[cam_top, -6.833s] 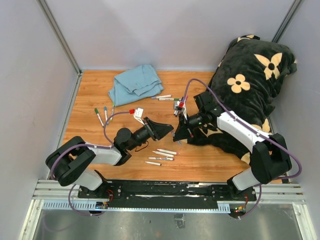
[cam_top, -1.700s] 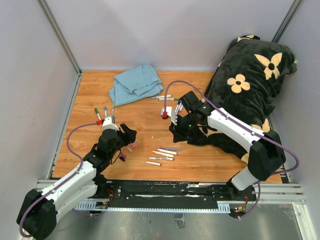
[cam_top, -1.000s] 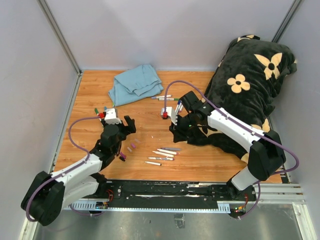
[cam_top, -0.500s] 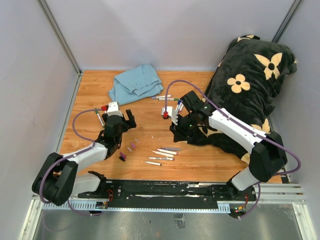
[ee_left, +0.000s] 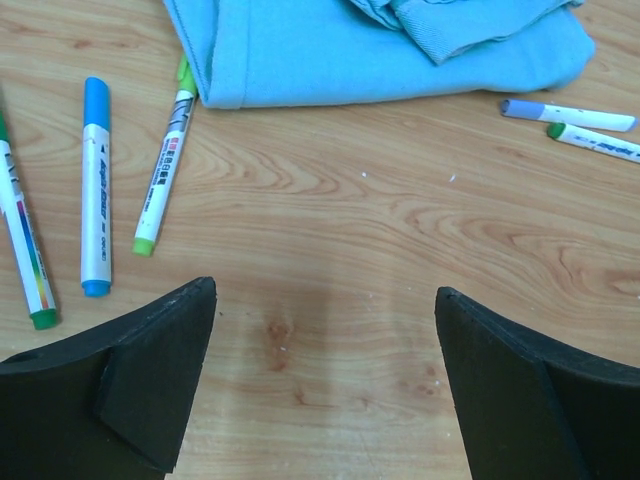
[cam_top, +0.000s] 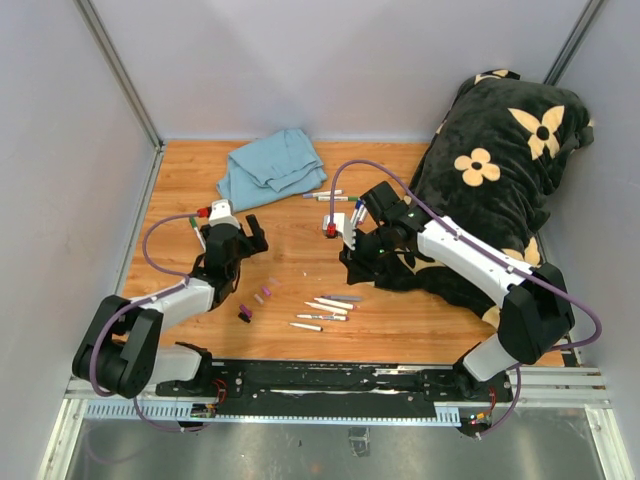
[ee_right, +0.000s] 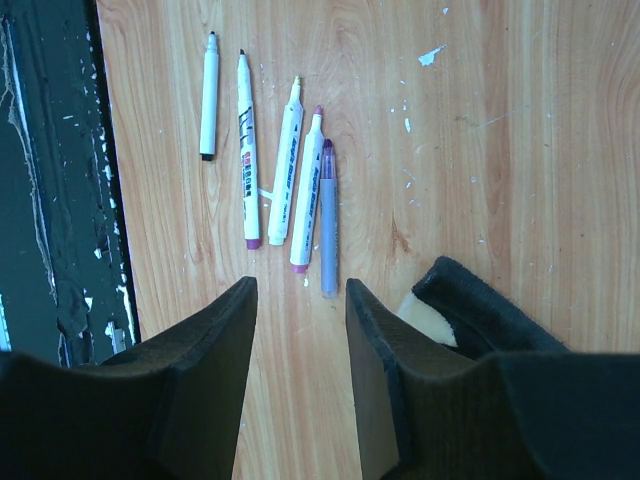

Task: Open the pen caps
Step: Pick up the pen from the center of the board.

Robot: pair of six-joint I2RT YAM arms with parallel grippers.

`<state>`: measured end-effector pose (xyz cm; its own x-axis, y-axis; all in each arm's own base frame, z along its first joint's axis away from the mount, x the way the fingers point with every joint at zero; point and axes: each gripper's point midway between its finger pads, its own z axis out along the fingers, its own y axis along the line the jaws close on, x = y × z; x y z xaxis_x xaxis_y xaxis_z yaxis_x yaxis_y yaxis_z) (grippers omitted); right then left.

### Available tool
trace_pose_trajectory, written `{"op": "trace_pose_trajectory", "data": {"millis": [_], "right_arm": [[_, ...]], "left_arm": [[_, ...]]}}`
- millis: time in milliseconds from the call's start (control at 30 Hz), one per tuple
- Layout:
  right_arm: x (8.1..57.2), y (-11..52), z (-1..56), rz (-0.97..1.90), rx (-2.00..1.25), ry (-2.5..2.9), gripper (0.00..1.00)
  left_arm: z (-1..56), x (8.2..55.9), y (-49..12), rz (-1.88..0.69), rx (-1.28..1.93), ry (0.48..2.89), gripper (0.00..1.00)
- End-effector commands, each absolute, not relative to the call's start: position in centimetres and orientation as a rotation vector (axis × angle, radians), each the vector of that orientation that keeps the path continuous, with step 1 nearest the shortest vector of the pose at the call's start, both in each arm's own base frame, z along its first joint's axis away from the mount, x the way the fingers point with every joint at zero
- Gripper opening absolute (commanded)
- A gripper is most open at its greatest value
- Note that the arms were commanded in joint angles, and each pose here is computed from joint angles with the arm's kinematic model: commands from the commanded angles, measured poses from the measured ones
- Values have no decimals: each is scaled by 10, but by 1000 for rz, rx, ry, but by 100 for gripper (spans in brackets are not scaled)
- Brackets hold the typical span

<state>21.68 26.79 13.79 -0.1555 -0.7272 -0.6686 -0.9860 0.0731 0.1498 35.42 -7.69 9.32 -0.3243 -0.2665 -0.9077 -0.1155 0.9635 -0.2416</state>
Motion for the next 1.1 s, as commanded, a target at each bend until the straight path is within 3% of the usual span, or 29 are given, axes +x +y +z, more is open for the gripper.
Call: {"op": "trace_pose_trajectory", "data": {"millis": [0,167,367,633,800,867,1067], "right_arm": [[216,266,139,835,-1701,1932,42],[216,265,141,829,-1698,1923,42],[217,264,144,815,-1698,1907,42],[217,264,148,809,-1697,1888,42],[219,263,145,801,-1697,1897,42],[220,261,144,801,-1688,1906,42],[223,259,144,806,-1674,1917,42]], "left_arm": [[107,373,-72,-171,-318,1858,93],[112,406,-61,-124,-339,1890,82],[104,447,-47,-48,-310,2010,79],[79,467,-18,24,-242,2229,68],[74,473,-17,58,-171,2303,52],[64,473,-10,89,-159,2348,41],[53,471,-1,83,-175,2384,40]]}}
